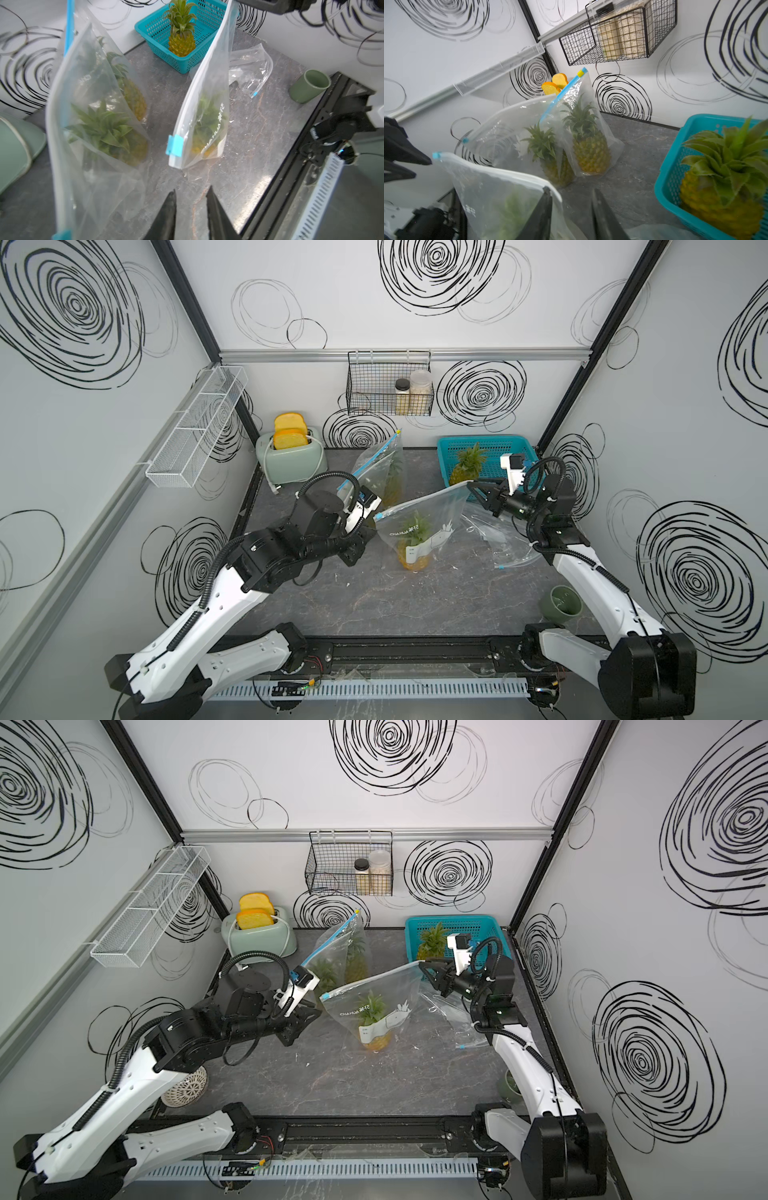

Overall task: Open the zip-top bag and take out the pineapple
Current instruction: Unzip the zipper on the zipper food storage bag, then adjust the zipper food storage bag at the center of the board.

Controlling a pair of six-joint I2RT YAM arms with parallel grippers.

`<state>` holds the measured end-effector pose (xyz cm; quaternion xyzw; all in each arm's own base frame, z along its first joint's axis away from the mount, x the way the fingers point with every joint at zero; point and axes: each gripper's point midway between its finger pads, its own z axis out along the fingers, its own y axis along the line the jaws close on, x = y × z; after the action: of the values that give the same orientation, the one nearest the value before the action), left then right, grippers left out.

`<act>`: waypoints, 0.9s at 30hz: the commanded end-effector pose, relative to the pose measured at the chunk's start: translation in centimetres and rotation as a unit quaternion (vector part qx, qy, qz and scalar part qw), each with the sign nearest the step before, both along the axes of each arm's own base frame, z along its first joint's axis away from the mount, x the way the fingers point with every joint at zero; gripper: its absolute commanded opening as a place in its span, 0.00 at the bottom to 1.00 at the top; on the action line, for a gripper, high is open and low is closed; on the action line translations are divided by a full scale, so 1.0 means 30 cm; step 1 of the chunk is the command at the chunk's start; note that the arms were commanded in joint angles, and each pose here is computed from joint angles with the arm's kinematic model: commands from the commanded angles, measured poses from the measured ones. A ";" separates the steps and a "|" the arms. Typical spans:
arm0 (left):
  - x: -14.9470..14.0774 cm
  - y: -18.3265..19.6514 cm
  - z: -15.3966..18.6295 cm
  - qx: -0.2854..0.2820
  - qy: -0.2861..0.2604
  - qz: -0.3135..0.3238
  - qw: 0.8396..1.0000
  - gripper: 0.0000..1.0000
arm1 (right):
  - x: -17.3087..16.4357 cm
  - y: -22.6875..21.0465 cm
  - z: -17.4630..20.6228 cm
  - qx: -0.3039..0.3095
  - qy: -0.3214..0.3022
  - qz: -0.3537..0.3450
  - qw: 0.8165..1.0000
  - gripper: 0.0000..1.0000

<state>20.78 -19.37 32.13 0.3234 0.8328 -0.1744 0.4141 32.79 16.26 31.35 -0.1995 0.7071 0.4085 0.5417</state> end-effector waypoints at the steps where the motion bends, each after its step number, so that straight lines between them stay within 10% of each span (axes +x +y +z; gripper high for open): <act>1: 0.059 0.018 0.128 -0.025 -0.058 0.030 0.998 0.37 | -0.014 -0.009 0.107 -0.005 -0.034 -0.019 0.999 0.52; 6: 0.167 0.024 0.280 -0.056 -0.109 0.041 0.992 0.17 | -0.065 -0.028 0.135 -0.015 -0.019 -0.056 0.998 0.58; 10: 0.277 0.001 0.283 -0.089 -0.090 0.011 0.992 0.00 | -0.114 -0.015 0.059 -0.022 0.055 -0.067 0.996 0.29; 14: 0.342 -0.098 0.152 -0.094 -0.038 -0.035 0.994 0.00 | -0.184 0.046 -0.075 -0.028 0.127 -0.053 0.990 0.13; 27: 0.272 -0.202 -0.300 -0.049 0.051 -0.040 0.997 0.00 | -0.283 0.185 -0.455 -0.018 0.289 -0.019 0.957 0.15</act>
<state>28.54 -24.65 21.85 0.3342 0.8480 -0.2318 0.3397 23.65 21.31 17.84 -0.0953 0.8484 0.4093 0.3218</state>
